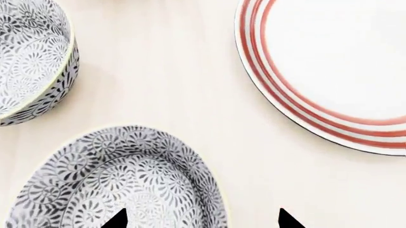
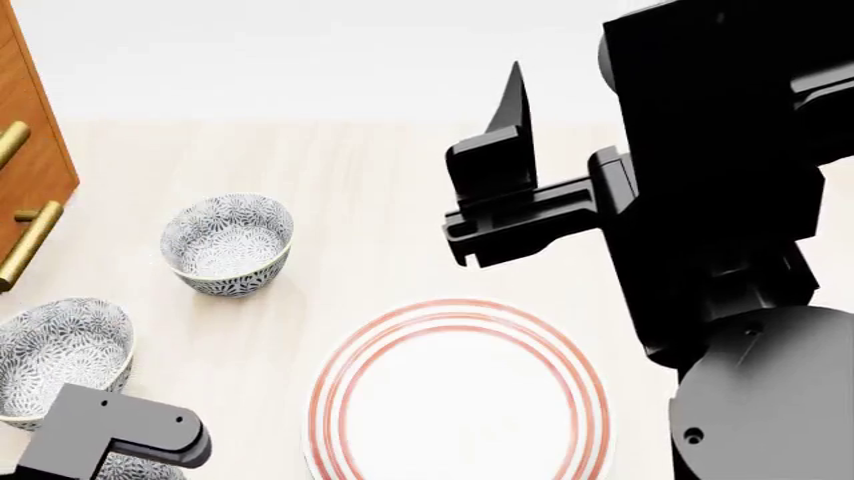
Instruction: Put the bowl at the front on the plate.
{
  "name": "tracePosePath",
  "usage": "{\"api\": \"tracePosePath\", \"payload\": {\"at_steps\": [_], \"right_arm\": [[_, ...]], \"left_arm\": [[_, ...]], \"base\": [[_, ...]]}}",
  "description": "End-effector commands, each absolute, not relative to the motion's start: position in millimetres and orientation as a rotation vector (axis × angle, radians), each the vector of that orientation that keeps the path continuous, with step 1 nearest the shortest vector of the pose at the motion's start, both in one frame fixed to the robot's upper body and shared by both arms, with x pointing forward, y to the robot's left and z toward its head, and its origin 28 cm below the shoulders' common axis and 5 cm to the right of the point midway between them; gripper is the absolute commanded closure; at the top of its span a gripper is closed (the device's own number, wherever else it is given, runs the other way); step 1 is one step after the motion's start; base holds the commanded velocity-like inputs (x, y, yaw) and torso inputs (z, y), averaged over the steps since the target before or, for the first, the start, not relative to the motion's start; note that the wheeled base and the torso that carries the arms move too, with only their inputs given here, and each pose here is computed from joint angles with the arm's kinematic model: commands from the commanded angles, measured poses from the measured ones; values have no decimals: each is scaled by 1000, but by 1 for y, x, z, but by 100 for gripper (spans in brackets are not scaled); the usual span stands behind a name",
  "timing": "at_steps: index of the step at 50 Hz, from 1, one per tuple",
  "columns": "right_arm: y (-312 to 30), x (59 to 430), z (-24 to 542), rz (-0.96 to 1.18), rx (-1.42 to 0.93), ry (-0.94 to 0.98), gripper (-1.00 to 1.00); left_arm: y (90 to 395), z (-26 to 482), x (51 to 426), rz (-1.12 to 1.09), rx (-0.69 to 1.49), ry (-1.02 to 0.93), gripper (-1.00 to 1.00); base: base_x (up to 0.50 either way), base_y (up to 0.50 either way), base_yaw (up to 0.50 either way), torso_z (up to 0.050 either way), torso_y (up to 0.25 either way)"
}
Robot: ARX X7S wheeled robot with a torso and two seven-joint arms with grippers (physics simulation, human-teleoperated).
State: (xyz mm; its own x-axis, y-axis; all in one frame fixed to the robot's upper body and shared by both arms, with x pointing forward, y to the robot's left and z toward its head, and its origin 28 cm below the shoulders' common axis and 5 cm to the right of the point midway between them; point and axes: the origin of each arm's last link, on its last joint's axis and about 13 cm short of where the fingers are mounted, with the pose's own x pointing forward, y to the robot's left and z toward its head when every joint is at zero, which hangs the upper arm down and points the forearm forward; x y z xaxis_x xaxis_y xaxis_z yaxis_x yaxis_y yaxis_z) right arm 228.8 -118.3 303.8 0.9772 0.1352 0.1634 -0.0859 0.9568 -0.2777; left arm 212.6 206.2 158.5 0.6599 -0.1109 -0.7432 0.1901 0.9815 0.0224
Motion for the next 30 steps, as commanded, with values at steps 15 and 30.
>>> {"api": "tracePosePath", "payload": {"at_steps": [15,30], "right_arm": [[-117,229,303,121,-270,-186,-100],[-117,228,303,124,-273,-189,-100]], "left_arm": [[206,140,209,-172,107,896,-100],[208,131,213,-147,82,938,100]], "base": [[0,0,0,0,0],[0,0,0,0,0]]}}
